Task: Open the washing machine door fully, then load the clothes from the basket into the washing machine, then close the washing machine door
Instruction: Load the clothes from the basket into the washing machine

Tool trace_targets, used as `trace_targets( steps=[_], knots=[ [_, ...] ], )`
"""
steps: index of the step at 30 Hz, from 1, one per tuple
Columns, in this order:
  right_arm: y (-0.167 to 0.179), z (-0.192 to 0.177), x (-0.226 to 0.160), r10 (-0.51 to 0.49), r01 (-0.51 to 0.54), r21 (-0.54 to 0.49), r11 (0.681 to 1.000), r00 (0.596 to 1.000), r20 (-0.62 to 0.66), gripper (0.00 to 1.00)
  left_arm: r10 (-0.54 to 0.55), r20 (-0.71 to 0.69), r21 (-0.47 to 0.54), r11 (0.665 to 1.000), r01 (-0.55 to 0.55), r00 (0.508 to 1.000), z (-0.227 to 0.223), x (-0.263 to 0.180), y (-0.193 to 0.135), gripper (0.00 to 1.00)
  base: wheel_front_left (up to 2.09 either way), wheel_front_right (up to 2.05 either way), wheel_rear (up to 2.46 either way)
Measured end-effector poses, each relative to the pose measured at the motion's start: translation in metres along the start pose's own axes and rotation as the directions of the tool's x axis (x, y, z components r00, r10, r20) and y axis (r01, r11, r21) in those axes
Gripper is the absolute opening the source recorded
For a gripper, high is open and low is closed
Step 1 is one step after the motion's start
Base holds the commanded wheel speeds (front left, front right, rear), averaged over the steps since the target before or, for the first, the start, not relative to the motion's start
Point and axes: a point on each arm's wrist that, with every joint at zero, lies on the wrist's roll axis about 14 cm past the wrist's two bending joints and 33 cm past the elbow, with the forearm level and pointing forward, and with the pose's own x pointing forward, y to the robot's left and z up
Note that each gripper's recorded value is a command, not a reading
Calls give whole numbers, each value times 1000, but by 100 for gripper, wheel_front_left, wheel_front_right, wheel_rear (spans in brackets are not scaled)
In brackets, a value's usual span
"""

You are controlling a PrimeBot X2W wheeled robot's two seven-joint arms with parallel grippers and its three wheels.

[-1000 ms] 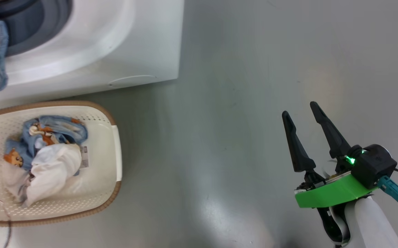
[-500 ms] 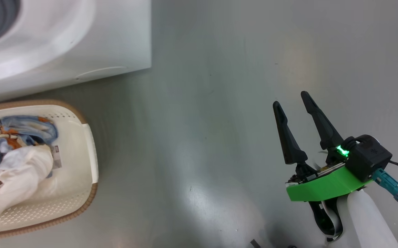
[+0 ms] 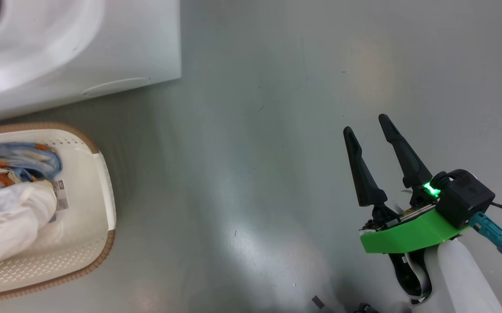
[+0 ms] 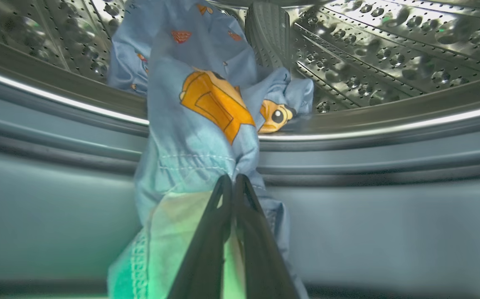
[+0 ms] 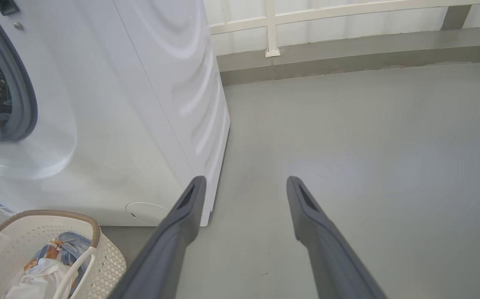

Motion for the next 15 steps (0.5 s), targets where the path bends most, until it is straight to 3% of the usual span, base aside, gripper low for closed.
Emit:
trace_targets(
  steps=[7, 15],
  knots=[
    [2, -4, 5, 7, -7, 5, 1000, 1000, -4, 100, 17, 137, 26, 999, -21, 990, 30, 0, 3, 0, 0, 0, 0],
    [-1, -12, 9, 5, -5, -1, 1000, 1000, -17, 100, 29, 329, 44, 998, -46, 944, 73, 9, 1, 0, 0, 0, 0]
  ],
)
